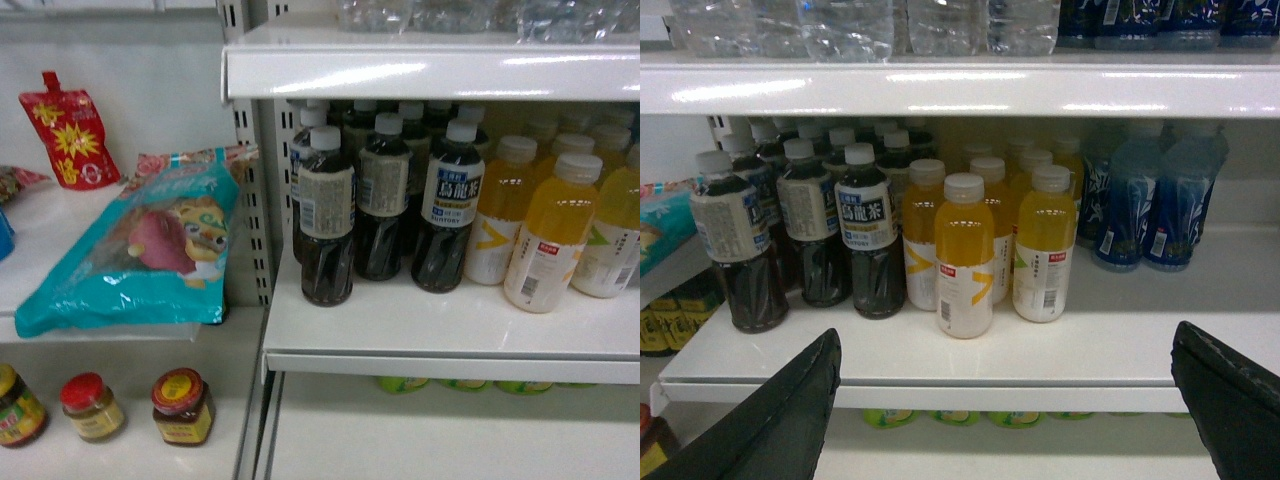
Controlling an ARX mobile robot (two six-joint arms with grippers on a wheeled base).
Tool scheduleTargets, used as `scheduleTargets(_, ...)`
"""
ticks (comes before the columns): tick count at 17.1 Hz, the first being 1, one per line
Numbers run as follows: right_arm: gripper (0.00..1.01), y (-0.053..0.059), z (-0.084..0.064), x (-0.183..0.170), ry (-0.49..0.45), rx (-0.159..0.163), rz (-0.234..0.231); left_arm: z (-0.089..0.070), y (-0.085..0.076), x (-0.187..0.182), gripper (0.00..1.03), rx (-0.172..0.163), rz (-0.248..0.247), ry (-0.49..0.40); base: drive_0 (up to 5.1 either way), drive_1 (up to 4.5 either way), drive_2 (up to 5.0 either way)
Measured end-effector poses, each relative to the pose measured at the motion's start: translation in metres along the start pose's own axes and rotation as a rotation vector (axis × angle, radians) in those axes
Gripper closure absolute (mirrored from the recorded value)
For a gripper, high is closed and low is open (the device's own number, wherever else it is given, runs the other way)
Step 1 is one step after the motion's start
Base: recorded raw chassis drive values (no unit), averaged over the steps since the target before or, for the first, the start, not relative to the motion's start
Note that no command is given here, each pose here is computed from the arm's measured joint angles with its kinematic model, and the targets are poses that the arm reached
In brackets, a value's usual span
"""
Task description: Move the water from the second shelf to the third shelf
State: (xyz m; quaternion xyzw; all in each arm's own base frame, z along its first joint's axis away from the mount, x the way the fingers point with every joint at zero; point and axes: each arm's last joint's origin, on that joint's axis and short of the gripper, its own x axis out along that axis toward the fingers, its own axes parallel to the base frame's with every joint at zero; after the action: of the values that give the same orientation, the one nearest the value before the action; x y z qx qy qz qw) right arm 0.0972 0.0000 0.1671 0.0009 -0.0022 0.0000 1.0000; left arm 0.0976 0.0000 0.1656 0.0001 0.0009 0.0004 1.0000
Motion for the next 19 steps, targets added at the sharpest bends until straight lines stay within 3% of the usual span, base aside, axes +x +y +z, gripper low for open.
scheduleTargets(19,0.03,0.0,-0.0001,0.0,0.001,-0.002,0.0,-0.0002,0.0,0.0,0.05,0.0,0.0,0.002,0.0,0.0,0.0)
